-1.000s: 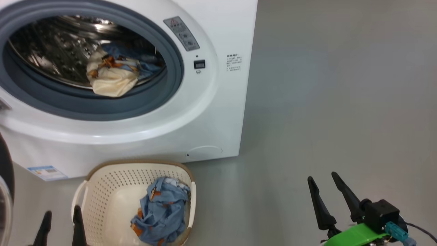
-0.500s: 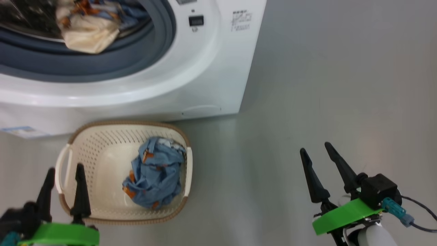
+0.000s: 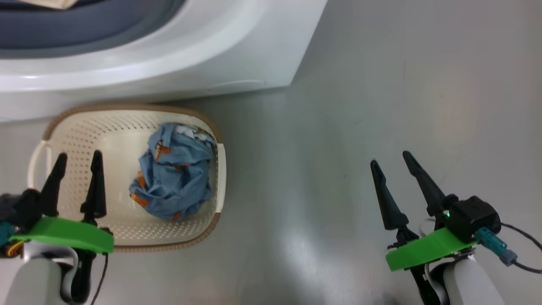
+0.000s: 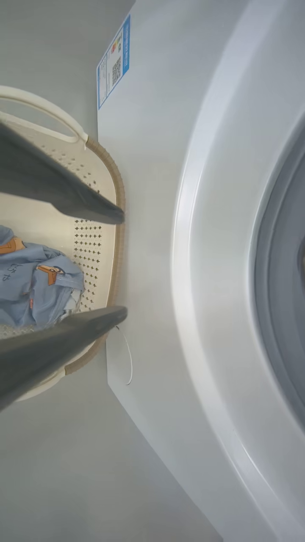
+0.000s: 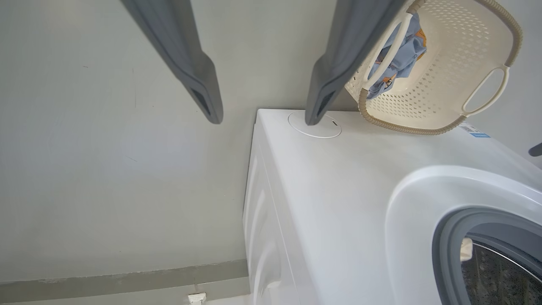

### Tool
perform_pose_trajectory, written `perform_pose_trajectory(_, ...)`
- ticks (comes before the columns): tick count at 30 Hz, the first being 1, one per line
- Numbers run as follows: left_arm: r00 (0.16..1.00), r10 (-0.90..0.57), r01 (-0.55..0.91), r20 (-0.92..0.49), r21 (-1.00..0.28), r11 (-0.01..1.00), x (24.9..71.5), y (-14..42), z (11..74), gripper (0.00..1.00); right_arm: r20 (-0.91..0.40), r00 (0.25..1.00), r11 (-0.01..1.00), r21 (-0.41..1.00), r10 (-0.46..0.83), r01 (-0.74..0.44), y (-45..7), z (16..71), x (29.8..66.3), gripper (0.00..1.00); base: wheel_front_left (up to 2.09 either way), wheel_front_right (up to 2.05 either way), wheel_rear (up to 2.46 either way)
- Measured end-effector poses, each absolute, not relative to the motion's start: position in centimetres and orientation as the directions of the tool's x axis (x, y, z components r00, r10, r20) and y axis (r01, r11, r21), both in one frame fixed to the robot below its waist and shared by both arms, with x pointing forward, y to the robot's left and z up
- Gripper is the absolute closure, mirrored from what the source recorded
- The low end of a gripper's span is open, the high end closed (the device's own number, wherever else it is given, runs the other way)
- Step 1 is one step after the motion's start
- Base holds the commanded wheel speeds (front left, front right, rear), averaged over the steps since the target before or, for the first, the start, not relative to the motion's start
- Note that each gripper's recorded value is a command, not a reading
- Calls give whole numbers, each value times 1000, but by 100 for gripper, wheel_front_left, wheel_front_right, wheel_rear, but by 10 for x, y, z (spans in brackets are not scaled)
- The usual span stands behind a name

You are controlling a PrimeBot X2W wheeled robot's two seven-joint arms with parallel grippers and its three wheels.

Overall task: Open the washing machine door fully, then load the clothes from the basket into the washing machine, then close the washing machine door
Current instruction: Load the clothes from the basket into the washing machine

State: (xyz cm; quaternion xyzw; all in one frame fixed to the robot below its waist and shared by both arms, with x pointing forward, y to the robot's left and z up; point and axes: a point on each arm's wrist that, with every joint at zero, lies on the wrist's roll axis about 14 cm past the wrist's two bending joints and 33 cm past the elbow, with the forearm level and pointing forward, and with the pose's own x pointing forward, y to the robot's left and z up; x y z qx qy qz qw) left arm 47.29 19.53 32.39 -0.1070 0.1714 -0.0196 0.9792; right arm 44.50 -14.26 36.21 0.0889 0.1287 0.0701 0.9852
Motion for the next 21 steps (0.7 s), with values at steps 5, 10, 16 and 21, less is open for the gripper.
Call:
perform_pose_trajectory(5, 896, -109, 12, -431, -222, 975, 475, 191, 282, 0, -248, 955, 975, 192, 162, -115, -143, 351, 454, 0, 0, 0, 0)
perform_pose_trajectory(10, 842, -170, 48, -512, -243, 969, 477, 175, 244, 0, -304, 940, 977, 191, 155, -99, -146, 329, 449, 0, 0, 0, 0)
perform_pose_trajectory(16, 773, -222, 77, -595, -259, 963, 475, 166, 204, 0, -343, 930, 981, 181, 133, -74, -154, 310, 446, 0, 0, 0, 0)
perform_pose_trajectory(21, 722, -234, 79, -651, -259, 963, 471, 166, 178, 0, -376, 919, 982, 182, 120, -54, -159, 297, 442, 0, 0, 0, 0)
